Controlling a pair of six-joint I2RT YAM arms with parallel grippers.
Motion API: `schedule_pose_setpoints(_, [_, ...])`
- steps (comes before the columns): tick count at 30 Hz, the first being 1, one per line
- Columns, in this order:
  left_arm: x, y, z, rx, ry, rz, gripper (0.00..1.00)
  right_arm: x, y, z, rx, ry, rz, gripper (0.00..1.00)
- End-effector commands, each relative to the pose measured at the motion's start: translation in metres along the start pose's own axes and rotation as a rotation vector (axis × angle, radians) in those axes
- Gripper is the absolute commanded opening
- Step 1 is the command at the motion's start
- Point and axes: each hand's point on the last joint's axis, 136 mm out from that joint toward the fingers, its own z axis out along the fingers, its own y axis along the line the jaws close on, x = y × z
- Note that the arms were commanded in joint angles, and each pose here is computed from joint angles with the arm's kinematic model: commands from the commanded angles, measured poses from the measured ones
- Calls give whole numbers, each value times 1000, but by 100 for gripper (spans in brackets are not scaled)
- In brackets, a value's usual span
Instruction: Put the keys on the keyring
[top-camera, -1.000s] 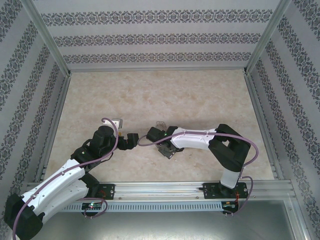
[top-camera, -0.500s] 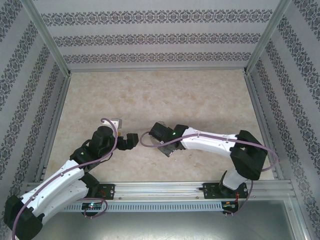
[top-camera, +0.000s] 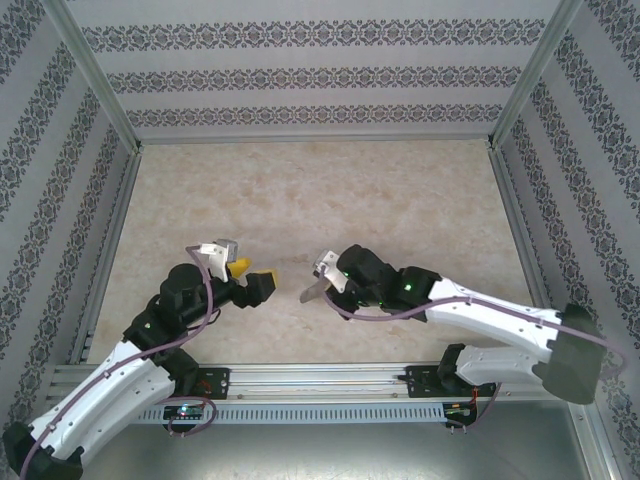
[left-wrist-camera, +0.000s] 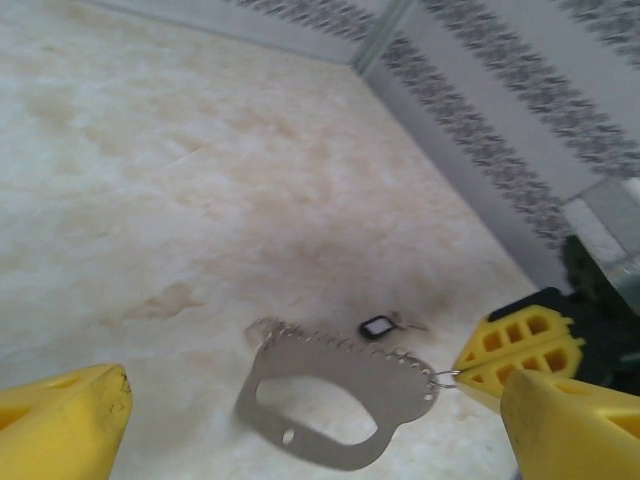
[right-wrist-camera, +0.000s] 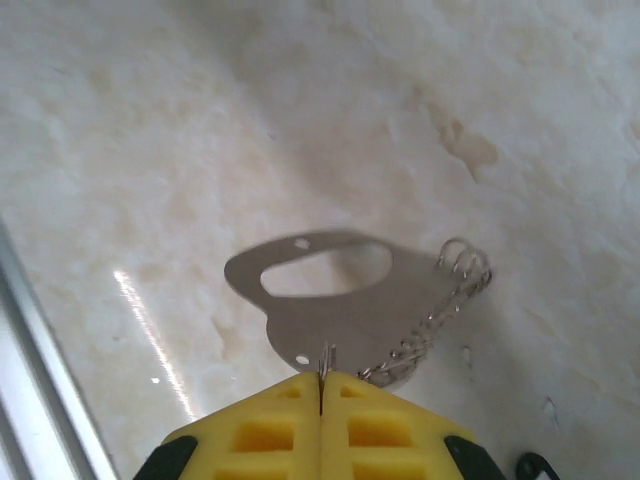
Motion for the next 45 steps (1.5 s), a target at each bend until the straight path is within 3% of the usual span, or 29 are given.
schedule_pose_setpoints(1, [-14, -41, -7, 216, -65, 63, 94, -30, 21, -22, -122, -196, -33, 0])
schedule_pose_setpoints(5, [-22, -65, -14, 337, -85, 77, 92, -48, 34, -55, -188, -336, -73, 0])
schedule_pose_setpoints(13, [-30, -95, -19, 494, -75, 106, 86, -68, 43, -90, -288, -491, -93, 0])
schedule_pose_setpoints(22, [-39, -131, -24, 637, -71, 226, 79, -91, 55, -128, -404, -641, -141, 0])
schedule_pose_setpoints(32, [-19, -154, -14, 683, 58, 433, 73, -84, 65, -146, -456, -653, -204, 0])
schedule_pose_setpoints(45, [-12, -168, -16, 747, 60, 517, 62, -81, 79, -160, -542, -688, -236, 0])
